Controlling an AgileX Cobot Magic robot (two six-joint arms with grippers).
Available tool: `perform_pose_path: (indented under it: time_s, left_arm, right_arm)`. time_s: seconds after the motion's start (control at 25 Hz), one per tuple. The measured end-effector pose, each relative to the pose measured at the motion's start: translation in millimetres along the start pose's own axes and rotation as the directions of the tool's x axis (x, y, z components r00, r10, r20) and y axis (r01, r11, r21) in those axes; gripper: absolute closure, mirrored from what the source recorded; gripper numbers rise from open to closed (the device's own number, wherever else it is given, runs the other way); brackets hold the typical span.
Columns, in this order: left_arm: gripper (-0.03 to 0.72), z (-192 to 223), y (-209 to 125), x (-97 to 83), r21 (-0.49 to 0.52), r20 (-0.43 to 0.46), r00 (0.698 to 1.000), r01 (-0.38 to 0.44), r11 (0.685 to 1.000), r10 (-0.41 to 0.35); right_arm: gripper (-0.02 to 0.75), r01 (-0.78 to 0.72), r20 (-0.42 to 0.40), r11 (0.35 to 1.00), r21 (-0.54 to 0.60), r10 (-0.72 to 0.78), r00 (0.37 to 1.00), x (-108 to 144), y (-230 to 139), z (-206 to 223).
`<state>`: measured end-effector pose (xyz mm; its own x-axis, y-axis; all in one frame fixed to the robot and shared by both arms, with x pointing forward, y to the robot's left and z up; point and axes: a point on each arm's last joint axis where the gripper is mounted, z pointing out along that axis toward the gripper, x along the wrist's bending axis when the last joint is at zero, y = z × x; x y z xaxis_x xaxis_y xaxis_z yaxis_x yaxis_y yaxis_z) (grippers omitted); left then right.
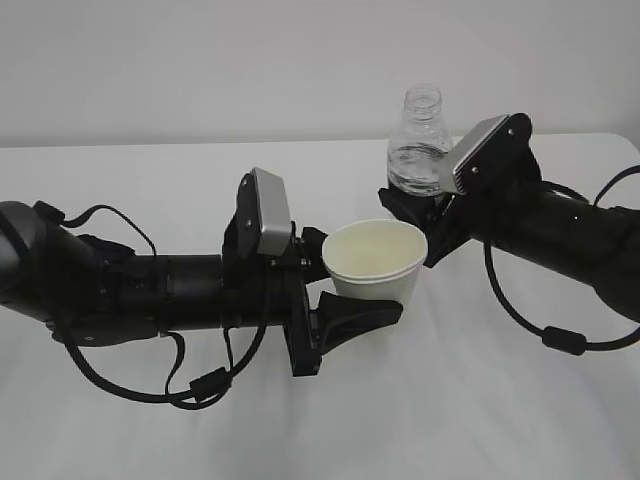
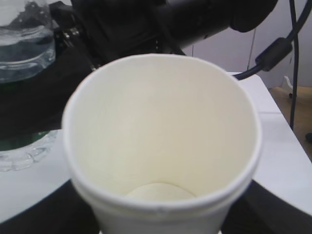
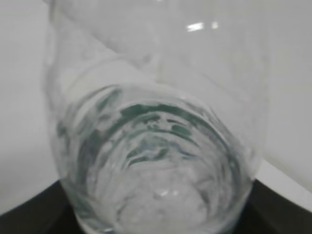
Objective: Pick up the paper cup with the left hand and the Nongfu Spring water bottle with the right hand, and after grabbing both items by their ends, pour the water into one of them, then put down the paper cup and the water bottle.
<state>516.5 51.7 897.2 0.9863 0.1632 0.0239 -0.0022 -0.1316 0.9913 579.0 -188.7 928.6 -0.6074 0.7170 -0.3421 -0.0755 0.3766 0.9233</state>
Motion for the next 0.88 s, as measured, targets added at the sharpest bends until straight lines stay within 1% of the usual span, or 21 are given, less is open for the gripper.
perform_pose_path:
  time_s: [0.28,0.6,0.88]
  left_arm:
    - [0.232,0.0,0.1,0.3,-0.001,-0.003,1.000,0.021,1.000,-0.021]
    - [0.232,0.3,2.4,5.1,-0.022,-0.048,0.998,0.040,0.999,-0.041]
    - [0.232,0.7,-0.2,7.7,0.012,-0.070,0.997,0.042,0.999,-0.042]
  right_arm:
    - [0.248,0.071,-0.005,0.998,0.003,-0.071,0.997,0.6,0.0,0.4]
    - [0.248,0.113,-0.005,0.994,-0.004,-0.113,0.994,0.6,0.7,0.4]
    - [0.248,0.164,-0.005,0.987,-0.004,-0.164,0.986,0.6,0.7,0.4]
